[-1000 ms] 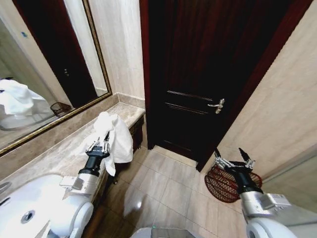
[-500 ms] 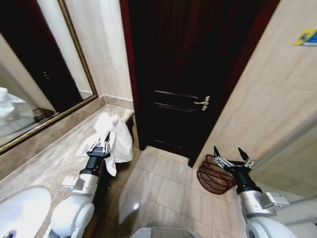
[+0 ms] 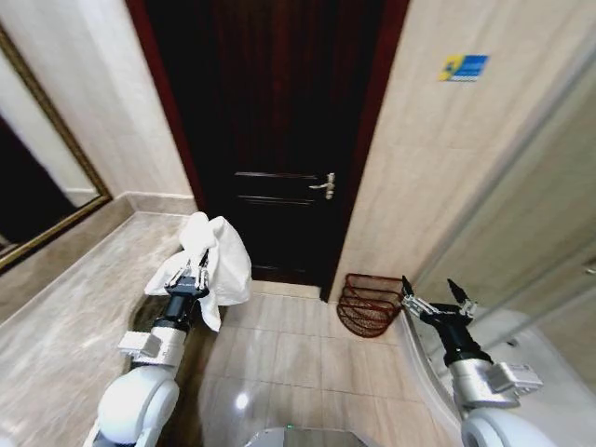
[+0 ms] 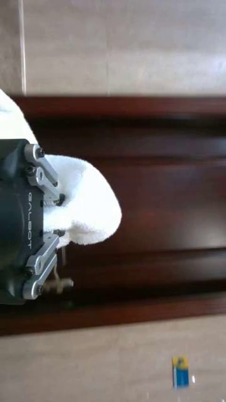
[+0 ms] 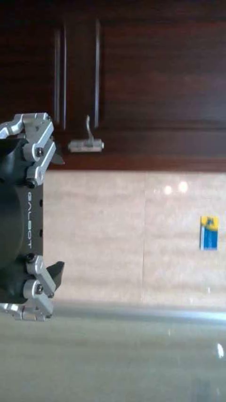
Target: Discard the used towel into the hamper.
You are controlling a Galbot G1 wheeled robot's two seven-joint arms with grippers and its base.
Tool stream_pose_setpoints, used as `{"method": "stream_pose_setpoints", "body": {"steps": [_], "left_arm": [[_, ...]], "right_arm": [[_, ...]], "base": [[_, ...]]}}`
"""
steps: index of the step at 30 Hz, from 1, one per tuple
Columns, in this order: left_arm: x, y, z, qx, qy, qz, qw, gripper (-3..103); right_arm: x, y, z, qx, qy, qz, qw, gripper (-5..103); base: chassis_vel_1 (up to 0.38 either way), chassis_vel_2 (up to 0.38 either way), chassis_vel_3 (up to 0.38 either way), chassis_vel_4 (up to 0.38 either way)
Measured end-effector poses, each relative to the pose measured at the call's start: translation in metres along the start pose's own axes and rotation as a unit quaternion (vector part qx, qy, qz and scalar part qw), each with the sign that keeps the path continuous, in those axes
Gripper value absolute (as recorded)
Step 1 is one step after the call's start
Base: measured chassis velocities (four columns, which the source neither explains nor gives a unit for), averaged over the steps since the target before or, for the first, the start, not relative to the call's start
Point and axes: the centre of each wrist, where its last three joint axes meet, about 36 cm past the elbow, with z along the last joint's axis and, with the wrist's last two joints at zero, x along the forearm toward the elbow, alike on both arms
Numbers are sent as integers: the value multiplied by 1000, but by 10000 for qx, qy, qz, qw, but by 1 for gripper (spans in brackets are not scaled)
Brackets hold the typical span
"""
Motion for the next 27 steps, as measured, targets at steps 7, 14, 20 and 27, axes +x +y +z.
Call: {"method": "stream_pose_setpoints", "body": {"steps": [7,14,20,27], "left_arm": [[1,-1,2,-31,23,0,10000,12],[3,-2,5,-29,26,-23,10000,12],[3,-4,8,92,46,-8,9999,12],[5,-7,20,284,136,-26,9995,12]], "right_arm": [[1,3,2,-6,-3,-33,10000,100],[1,2,1,22,-14,-34,10000,100],[1,3,1,6,-3,-22,10000,100],[1,1,1,33,-15,-7,10000,100]], "base": [[-121,-140,-129,-116],[-122,-128,-124,-115],[-120,-113,-121,-128],[-34,-37,-42,-34]]}}
